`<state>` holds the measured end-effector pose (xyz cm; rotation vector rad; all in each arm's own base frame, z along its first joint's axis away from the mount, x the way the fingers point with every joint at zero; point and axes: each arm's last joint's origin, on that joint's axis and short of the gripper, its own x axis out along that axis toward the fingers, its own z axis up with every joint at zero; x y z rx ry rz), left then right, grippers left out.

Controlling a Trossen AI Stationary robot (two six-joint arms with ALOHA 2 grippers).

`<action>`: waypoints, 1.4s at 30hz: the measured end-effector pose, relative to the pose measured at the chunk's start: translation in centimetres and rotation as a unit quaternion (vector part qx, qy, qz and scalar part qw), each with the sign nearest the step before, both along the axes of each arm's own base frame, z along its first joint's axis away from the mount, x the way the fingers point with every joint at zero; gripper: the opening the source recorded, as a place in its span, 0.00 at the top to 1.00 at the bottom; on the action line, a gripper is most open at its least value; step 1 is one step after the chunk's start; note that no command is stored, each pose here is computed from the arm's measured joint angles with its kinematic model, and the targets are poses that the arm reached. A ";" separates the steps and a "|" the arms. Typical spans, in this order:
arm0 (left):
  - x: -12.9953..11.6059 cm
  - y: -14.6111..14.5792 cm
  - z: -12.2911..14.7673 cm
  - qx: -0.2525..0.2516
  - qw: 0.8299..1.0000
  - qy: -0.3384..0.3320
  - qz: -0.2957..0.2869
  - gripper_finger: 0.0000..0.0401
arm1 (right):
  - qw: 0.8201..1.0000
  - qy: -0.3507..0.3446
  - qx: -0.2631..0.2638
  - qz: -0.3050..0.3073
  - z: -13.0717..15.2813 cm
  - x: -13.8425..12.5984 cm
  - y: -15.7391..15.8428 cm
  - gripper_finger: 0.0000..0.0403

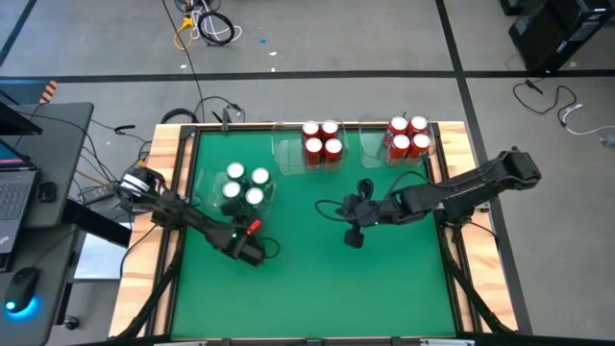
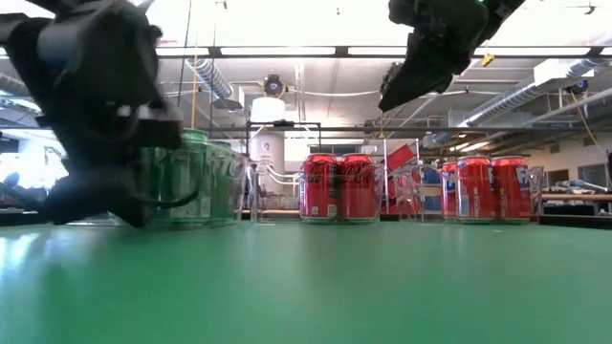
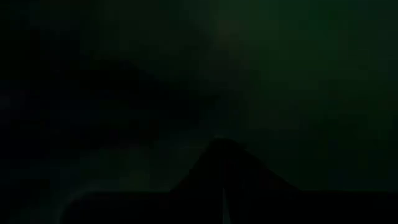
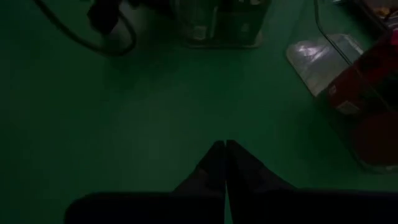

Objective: Sort soda cans
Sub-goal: Move the left transparent bin to the left side of the center transparent bin

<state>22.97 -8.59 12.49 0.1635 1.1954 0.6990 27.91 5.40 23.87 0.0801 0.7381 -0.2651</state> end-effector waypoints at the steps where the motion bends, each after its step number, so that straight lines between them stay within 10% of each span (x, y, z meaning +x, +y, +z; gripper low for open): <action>1: 0.5 -0.3 0.2 -0.018 1.000 -0.016 -0.016 1.00 | 1.000 -0.002 0.001 0.002 0.1 0.0 0.1 1.00; 9: 5.6 -2.2 3.6 -0.093 0.967 -0.160 -0.173 1.00 | 1.000 -0.022 -0.002 0.012 0.4 -0.1 1.1 1.00; 20: 10.0 7.6 7.1 -0.143 0.967 -0.166 -0.128 1.00 | 0.998 -0.067 -0.002 0.001 1.0 0.4 1.3 1.00; 42: 7.3 15.9 8.1 0.023 0.999 0.026 -0.001 1.00 | 0.997 -0.071 -0.025 -0.013 1.0 0.4 1.4 1.00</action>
